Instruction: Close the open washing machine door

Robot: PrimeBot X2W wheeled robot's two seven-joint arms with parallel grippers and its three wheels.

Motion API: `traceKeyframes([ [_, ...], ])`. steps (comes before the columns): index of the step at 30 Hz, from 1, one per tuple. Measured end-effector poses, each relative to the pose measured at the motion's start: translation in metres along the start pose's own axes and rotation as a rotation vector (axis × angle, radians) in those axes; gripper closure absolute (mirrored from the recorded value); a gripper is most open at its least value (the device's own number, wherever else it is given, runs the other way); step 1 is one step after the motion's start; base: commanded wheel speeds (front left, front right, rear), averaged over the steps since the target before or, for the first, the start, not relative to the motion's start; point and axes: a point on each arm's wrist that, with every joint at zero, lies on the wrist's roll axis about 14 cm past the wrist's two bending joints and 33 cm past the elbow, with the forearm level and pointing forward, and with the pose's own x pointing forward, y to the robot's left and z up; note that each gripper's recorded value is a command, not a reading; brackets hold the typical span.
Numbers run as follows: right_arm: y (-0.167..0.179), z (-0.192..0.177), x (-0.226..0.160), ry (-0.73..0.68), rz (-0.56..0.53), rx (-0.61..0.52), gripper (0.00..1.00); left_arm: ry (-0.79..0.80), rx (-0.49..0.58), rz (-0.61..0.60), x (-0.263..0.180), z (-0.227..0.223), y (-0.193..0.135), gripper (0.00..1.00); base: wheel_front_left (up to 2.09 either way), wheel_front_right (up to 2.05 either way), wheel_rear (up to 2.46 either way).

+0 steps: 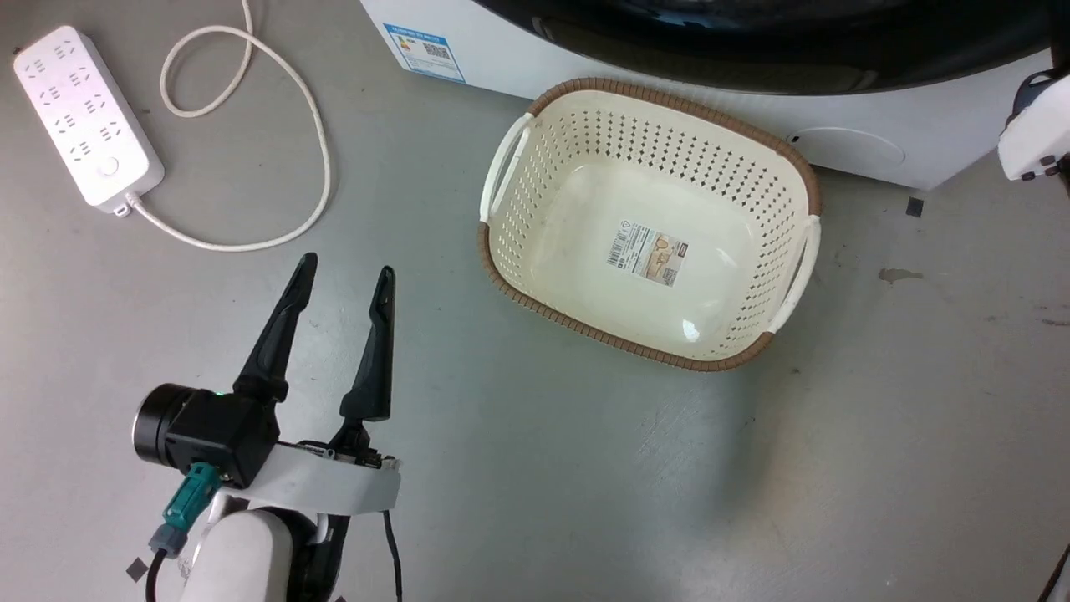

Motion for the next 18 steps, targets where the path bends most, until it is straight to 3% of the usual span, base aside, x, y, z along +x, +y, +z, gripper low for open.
traceKeyframes([
  [5, -0.004, 0.013, -0.007, -0.028, -0.015, 0.005, 1.00, -0.020, -0.003, -0.007, -0.002, 0.009, -0.003, 0.00, 0.00, 0.00, 0.00],
  [6, -0.004, 0.013, -0.007, -0.028, -0.015, 0.005, 0.82, -0.020, -0.003, -0.007, -0.002, 0.009, -0.003, 0.00, 0.00, 0.00, 0.00],
  [7, -0.007, 0.020, -0.015, -0.053, -0.029, 0.001, 0.36, -0.036, -0.004, -0.009, -0.003, 0.015, -0.004, 0.00, 0.00, 0.00, 0.00],
  [8, -0.007, 0.020, -0.015, -0.053, -0.029, 0.001, 0.00, -0.036, -0.004, -0.009, -0.003, 0.015, -0.004, 0.00, 0.00, 0.00, 0.00],
  [15, 0.004, 0.032, -0.068, -0.101, -0.016, -0.007, 0.00, -0.085, -0.009, -0.006, -0.021, 0.038, -0.006, 0.00, 0.00, 0.00, 0.00],
  [18, 0.020, 0.042, -0.109, -0.133, 0.007, 0.006, 0.00, -0.104, -0.010, -0.013, -0.035, 0.048, -0.011, 0.00, 0.00, 0.00, 0.00],
])
